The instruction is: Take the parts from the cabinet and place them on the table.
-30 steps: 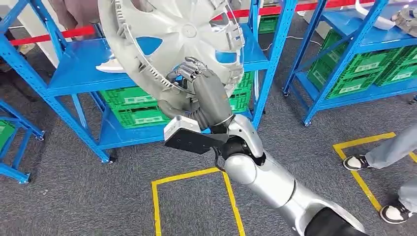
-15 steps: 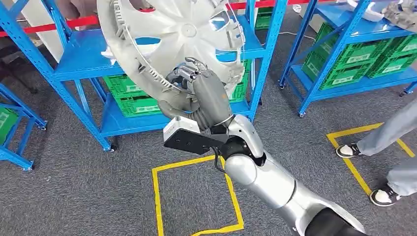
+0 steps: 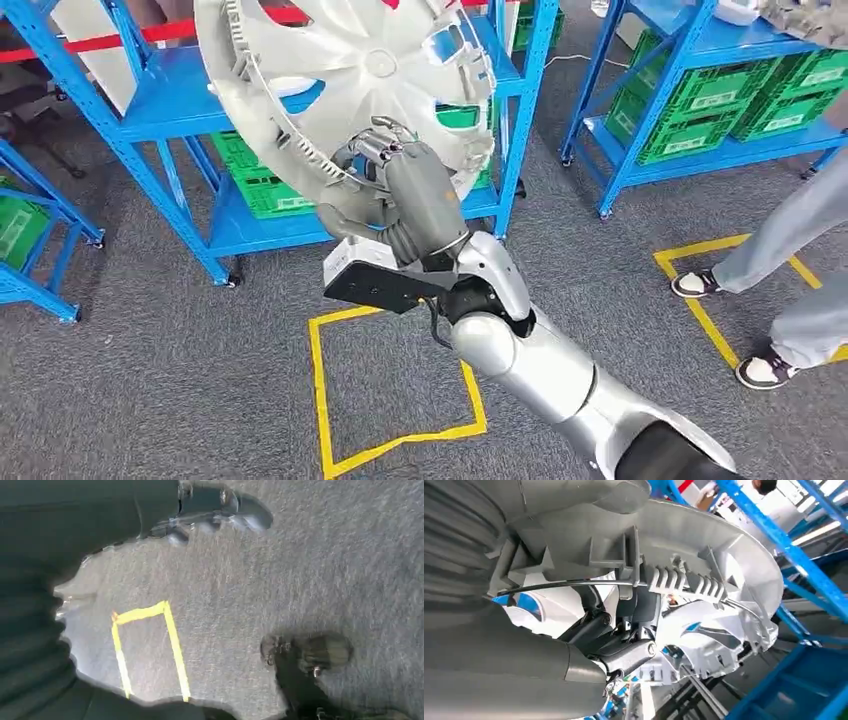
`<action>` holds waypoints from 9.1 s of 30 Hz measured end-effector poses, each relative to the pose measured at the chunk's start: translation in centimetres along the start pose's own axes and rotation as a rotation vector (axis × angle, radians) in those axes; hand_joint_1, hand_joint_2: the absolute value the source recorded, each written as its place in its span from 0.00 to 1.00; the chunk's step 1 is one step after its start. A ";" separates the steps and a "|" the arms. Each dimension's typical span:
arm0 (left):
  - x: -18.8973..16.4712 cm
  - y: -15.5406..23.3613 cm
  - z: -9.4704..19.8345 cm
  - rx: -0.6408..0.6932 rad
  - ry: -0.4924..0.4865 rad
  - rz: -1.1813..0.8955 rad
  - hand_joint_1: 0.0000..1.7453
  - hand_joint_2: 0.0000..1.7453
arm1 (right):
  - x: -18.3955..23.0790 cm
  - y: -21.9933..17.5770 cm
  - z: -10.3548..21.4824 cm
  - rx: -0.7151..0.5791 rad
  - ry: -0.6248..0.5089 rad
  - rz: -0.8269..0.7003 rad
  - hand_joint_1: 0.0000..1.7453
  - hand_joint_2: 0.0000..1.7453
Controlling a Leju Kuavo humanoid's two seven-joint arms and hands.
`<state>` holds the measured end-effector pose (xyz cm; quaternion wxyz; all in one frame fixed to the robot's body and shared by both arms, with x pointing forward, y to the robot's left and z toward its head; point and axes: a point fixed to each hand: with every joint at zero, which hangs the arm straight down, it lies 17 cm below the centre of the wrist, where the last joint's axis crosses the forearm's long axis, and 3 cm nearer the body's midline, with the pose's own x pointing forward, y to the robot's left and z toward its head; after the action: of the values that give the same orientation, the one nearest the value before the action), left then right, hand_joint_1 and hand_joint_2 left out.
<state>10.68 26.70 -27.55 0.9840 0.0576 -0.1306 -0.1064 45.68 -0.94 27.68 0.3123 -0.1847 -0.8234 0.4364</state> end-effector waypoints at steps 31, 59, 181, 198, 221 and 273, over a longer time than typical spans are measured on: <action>0.6 -0.3 0.0 -0.005 -0.015 -0.011 0.00 1.00 | -0.6 0.9 0.6 0.007 0.036 0.021 1.00 1.00; -1.0 -0.7 0.2 0.001 -0.007 0.026 0.00 1.00 | 0.9 3.4 1.4 0.054 -0.034 0.118 1.00 1.00; 1.1 -1.5 0.2 -0.024 -0.034 -0.037 0.00 1.00 | -2.5 1.6 8.4 0.000 0.008 0.184 1.00 1.00; -0.6 -1.6 0.3 -0.007 -0.019 0.026 0.00 1.00 | 2.0 3.1 2.3 0.036 -0.040 0.196 1.00 1.00; -0.2 -2.1 0.4 -0.015 -0.017 -0.008 0.00 1.00 | 1.7 3.9 3.6 0.046 -0.019 0.197 1.00 1.00; 0.5 -1.3 0.1 -0.024 -0.006 -0.046 0.00 1.00 | -2.3 0.4 2.7 0.002 0.004 0.234 1.00 1.00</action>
<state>10.86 25.34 -27.47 0.9816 0.0486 -0.1308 -0.1305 45.57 -3.66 25.42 0.2609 -0.2803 -0.7951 0.4703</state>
